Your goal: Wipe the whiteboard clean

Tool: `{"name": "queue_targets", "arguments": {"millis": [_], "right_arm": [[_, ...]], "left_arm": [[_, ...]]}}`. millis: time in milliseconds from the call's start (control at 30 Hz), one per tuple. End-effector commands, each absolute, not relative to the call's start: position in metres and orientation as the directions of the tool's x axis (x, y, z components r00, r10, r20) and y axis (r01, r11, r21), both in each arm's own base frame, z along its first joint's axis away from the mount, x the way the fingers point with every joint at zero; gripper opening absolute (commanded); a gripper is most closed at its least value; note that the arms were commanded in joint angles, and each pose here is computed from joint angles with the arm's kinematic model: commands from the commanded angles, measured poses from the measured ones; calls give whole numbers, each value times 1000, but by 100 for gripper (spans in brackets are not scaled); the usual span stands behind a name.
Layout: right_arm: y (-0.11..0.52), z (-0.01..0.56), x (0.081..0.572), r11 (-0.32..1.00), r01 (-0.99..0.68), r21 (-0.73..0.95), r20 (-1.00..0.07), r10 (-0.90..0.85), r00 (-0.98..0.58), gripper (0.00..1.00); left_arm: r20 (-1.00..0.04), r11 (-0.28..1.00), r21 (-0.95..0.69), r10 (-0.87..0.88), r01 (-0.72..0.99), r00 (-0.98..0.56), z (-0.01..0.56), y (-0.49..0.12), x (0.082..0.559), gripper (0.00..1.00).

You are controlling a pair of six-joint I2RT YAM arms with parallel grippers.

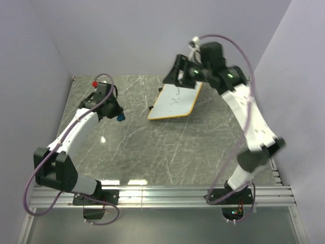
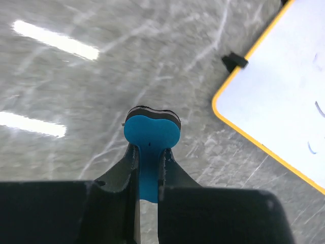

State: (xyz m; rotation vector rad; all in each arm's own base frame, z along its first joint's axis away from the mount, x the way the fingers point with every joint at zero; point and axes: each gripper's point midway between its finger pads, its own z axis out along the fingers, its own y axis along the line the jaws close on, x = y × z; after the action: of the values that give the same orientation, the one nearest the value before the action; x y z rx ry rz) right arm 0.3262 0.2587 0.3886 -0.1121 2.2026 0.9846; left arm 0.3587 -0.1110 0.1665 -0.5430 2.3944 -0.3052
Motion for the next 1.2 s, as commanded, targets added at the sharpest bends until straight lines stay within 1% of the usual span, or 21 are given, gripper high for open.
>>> {"name": "queue_targets", "arguments": {"millis": [0,67,100,133,167,200,233,267,300,433,533,567,833,967,1167], "right_arm": [[304,380,362,681,-356,640,-611,170,-773,73],[332,366,388,664,-347,662,-585,168,-794,66],[339,360,396,663,-333,671,-571,174,-802,55],[345,352,404,660,-317,681,-555,182,-812,48],[354,332,415,663,-284,693,-520,186,-834,42],[359,325,421,660,-282,696,-520,193,-832,30],[363,314,427,667,-269,695,-513,198,-835,23],[373,296,430,667,-267,695,-505,189,-842,15],[379,287,431,668,-266,695,-500,183,-847,12],[409,249,435,666,-264,697,-464,140,-875,6],[430,226,442,669,-253,699,-454,142,-880,3],[432,211,447,688,-225,690,-446,158,-881,0],[428,168,495,766,-97,636,-497,309,-811,0],[419,159,516,791,-38,610,-535,377,-756,0],[404,131,529,852,18,523,-580,371,-725,0]], "left_arm": [[-544,884,-357,-458,-301,-703,183,-94,340,0],[-551,886,-354,-456,-299,-699,187,-88,332,0],[-541,887,-344,-456,-309,-706,181,-86,325,0],[-541,886,-346,-458,-310,-705,182,-84,322,0],[-544,885,-348,-459,-309,-703,185,-82,314,0],[-536,883,-345,-464,-319,-705,181,-80,308,0],[-533,882,-352,-464,-313,-707,182,-81,304,0],[-535,881,-355,-465,-313,-705,183,-79,297,0],[-534,881,-357,-466,-311,-706,183,-79,294,0],[-536,886,-344,-458,-312,-709,179,-74,281,0],[-521,886,-342,-457,-314,-721,177,-75,277,0],[-514,884,-352,-458,-309,-725,177,-77,277,0],[-510,875,-362,-474,-320,-718,176,-76,269,0],[-498,871,-368,-480,-325,-722,172,-76,262,1],[-496,874,-366,-475,-321,-727,168,-76,260,0]]}}
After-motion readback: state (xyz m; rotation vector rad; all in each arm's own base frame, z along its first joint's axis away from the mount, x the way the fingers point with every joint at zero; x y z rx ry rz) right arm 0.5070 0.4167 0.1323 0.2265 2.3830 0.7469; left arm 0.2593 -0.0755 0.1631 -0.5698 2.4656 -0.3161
